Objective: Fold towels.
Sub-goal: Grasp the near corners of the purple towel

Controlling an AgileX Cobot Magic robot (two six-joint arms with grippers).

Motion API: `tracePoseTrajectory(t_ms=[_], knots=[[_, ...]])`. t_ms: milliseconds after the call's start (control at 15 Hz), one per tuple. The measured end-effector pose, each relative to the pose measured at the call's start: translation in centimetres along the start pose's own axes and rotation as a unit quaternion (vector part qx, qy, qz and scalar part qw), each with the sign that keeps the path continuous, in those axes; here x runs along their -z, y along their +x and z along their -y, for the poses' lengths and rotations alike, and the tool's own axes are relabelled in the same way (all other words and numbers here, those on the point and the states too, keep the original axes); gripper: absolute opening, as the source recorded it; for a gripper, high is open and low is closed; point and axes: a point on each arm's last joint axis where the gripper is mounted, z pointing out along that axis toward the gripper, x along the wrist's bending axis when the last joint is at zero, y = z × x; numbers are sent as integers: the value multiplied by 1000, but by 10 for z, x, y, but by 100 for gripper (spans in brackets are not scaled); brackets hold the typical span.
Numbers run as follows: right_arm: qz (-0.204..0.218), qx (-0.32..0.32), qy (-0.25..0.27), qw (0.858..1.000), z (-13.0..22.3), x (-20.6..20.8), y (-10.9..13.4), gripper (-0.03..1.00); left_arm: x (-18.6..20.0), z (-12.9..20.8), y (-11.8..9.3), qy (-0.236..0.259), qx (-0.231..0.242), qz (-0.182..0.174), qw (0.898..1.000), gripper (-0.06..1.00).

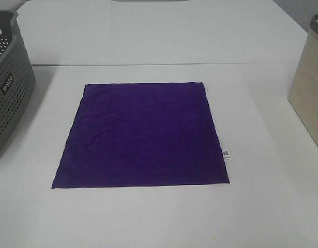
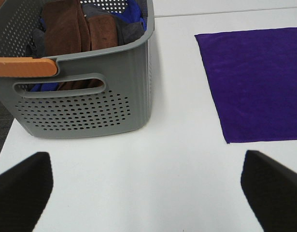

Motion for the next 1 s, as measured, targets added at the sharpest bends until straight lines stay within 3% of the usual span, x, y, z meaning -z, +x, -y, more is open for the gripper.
tracePoseTrajectory(t_ms=[867,1000], knots=[[3,2,1,1000,-1,0,-1,76,0,0,0,0,0,0,1000,99],[2,3,35,999,-17,-5,-1,76,-2,-1,0,10,-10,1,1000,99]])
